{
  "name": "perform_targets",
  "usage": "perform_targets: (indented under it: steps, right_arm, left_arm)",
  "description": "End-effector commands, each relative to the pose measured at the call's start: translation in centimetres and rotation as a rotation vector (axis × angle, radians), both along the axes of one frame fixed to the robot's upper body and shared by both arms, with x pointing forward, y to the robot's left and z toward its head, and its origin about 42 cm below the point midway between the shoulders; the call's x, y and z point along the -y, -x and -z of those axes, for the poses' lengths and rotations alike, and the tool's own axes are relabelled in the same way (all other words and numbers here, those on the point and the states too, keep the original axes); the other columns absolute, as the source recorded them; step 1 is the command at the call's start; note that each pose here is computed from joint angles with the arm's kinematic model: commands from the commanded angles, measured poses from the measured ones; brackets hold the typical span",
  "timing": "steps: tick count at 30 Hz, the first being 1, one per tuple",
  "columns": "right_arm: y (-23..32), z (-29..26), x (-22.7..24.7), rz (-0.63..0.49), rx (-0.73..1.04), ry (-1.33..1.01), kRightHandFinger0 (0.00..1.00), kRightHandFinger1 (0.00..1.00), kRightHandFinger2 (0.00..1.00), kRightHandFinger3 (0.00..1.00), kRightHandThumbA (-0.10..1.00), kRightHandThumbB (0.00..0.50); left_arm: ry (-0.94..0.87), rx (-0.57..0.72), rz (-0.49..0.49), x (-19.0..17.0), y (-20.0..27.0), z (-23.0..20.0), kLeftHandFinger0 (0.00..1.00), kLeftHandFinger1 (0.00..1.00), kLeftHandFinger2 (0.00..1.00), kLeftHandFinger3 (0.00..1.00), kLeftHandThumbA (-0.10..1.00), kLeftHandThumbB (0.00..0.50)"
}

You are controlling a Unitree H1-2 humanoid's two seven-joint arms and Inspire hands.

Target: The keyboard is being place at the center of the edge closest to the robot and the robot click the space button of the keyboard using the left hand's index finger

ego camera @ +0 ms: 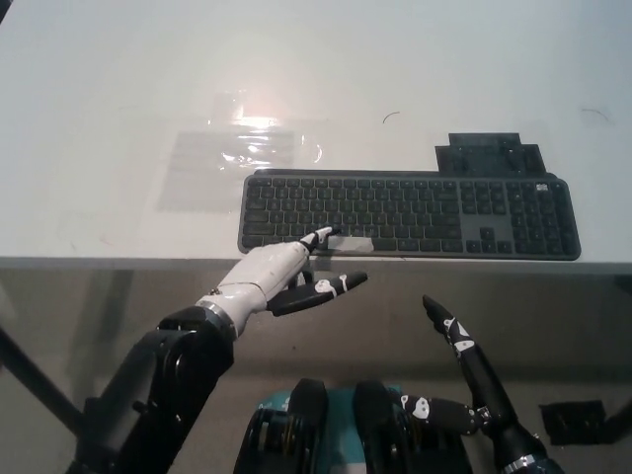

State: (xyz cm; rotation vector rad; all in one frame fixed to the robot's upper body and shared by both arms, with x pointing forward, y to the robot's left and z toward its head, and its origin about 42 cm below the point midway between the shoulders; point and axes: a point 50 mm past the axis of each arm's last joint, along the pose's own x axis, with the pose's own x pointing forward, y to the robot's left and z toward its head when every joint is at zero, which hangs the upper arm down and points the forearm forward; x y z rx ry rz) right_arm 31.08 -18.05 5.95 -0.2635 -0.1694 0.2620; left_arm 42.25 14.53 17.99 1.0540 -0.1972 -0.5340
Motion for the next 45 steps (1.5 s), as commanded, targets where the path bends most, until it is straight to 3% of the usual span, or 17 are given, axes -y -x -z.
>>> perform_targets:
  steps: [1, 6, 10, 20, 23, 28, 34, 38, 40, 42, 44, 45]
  right_arm:
    - [-0.7, -1.6, -0.1, -0.017, 0.095, -0.015, 1.00, 1.00, 1.00, 1.00, 1.00, 0.413]
    - [-0.7, -1.7, -0.1, -0.018, 0.093, -0.019, 1.00, 1.00, 1.00, 1.00, 1.00, 0.423]
    - [-0.7, -1.7, -0.2, -0.019, 0.094, -0.013, 1.00, 1.00, 1.00, 1.00, 1.00, 0.427]
    - [-1.2, -2.2, -0.1, -0.026, 0.111, -0.007, 1.00, 1.00, 1.00, 1.00, 1.00, 0.421]
    - [-1.4, -2.3, 0.0, -0.025, 0.114, -0.006, 1.00, 1.00, 1.00, 1.00, 1.00, 0.421]
    - [-1.5, -2.2, -0.1, -0.023, 0.110, -0.003, 1.00, 1.00, 1.00, 1.00, 1.00, 0.417]
    - [-1.3, -2.1, -0.1, -0.025, 0.105, -0.001, 1.00, 1.00, 1.00, 1.00, 1.00, 0.414]
    - [-1.2, -2.0, -0.1, -0.024, 0.102, -0.003, 1.00, 1.00, 1.00, 1.00, 1.00, 0.416]
    - [-1.3, -2.1, -0.1, -0.026, 0.102, -0.005, 1.00, 1.00, 1.00, 1.00, 1.00, 0.421]
    - [-1.4, -2.2, 0.0, -0.027, 0.102, -0.005, 1.00, 1.00, 1.00, 1.00, 1.00, 0.430]
    - [-1.4, -2.0, 0.0, -0.025, 0.100, -0.005, 1.00, 1.00, 1.00, 1.00, 1.00, 0.431]
    - [-1.4, -2.0, 0.0, -0.024, 0.101, -0.005, 1.00, 1.00, 1.00, 1.00, 1.00, 0.434]
  left_arm:
    - [-0.013, 0.087, 0.011, 0.9, -0.8, -1.9, 0.05, 0.30, 0.39, 1.00, 1.00, 0.397]
    - [-0.017, 0.088, 0.026, 1.5, -1.0, -1.7, 0.09, 0.35, 0.42, 1.00, 1.00, 0.402]
    - [-0.025, 0.061, 0.023, 1.7, -1.4, -0.7, 0.10, 0.34, 0.39, 1.00, 1.00, 0.401]
    - [-0.075, -0.027, -0.036, -0.1, -3.3, 2.2, 0.16, 0.44, 0.48, 1.00, 1.00, 0.376]
    - [-0.069, -0.037, -0.036, 0.0, -3.2, 3.2, 0.20, 0.42, 0.43, 1.00, 1.00, 0.374]
    - [-0.057, -0.075, -0.019, 0.3, -1.7, 5.1, 0.05, 0.34, 0.36, 1.00, 1.00, 0.368]
    - [-0.053, -0.071, 0.018, 0.7, 0.0, 5.7, 0.01, 0.34, 0.38, 1.00, 1.00, 0.384]
    - [0.041, 0.008, 0.082, 1.2, 2.4, 2.4, 0.02, 0.39, 0.41, 1.00, 1.00, 0.389]
    - [0.118, 0.075, 0.118, 1.4, 4.0, -0.1, 0.02, 0.35, 0.35, 1.00, 1.00, 0.377]
    - [0.194, 0.182, 0.170, 1.5, 6.3, -3.8, 0.00, 0.20, 0.25, 1.00, 1.00, 0.362]
    - [0.262, 0.277, 0.196, 1.4, 8.3, -6.7, 0.00, 0.14, 0.21, 1.00, 1.00, 0.404]
    - [0.316, 0.346, 0.207, 1.0, 9.7, -8.6, 0.00, 0.07, 0.17, 1.00, 1.00, 0.447]
